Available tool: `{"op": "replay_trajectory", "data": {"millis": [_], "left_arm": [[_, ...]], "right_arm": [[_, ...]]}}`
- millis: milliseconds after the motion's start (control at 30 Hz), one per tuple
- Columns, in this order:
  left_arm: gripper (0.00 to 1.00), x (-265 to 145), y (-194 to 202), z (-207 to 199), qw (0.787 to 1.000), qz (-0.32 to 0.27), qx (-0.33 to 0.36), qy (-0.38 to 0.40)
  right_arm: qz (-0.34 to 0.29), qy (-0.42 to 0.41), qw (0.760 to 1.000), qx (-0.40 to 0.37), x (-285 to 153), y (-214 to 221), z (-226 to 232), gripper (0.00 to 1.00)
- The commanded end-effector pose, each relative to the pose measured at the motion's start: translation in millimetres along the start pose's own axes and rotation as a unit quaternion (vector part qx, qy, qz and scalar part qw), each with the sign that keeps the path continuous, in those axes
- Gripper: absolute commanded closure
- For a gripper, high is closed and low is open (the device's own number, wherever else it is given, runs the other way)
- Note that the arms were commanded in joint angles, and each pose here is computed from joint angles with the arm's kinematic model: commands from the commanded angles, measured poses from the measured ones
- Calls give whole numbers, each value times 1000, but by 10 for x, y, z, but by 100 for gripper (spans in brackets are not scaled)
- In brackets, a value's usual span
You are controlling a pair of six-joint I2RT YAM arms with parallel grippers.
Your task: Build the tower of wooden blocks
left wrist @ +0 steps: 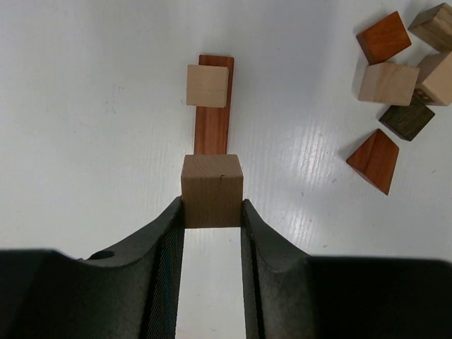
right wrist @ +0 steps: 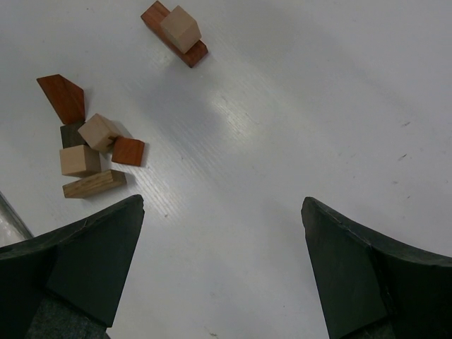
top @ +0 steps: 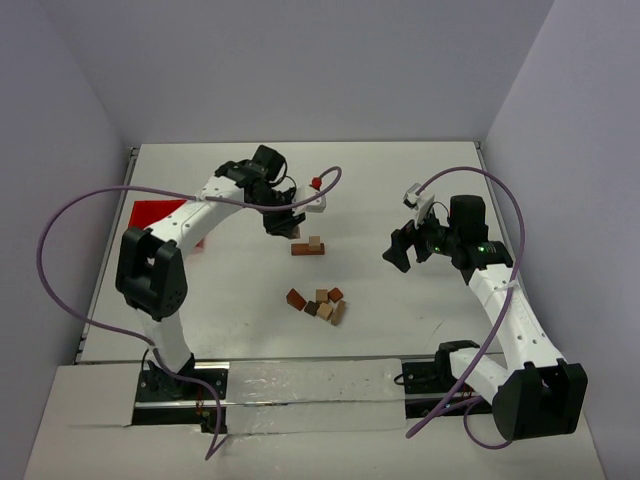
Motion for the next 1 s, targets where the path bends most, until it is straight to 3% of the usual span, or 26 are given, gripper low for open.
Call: {"op": "replay_trajectory", "data": {"millis": [0,400,967], "left_arm": [[87,85,-35,93,999,-3,15,31],[79,467,140,142,998,16,-23,55],[71,637,84,188,996,9,-16,82]], "right_arm": [[-11,6,1000,-13,-16,-34,-24,0],[-13,1,1000,-14,-25,-55,-14,0],[-13,-4,1000,-12,-23,-62,-10,0]]}}
Point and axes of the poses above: each gripper's point midway between its finger pads, its own x axis out along the fingers, its own z axis along the line the jaws close on, y = z × x, the point moved 9 cm from there along -x, back along the fingers, and after that the axes turned 3 degrees about x, right-handed, at the moved point
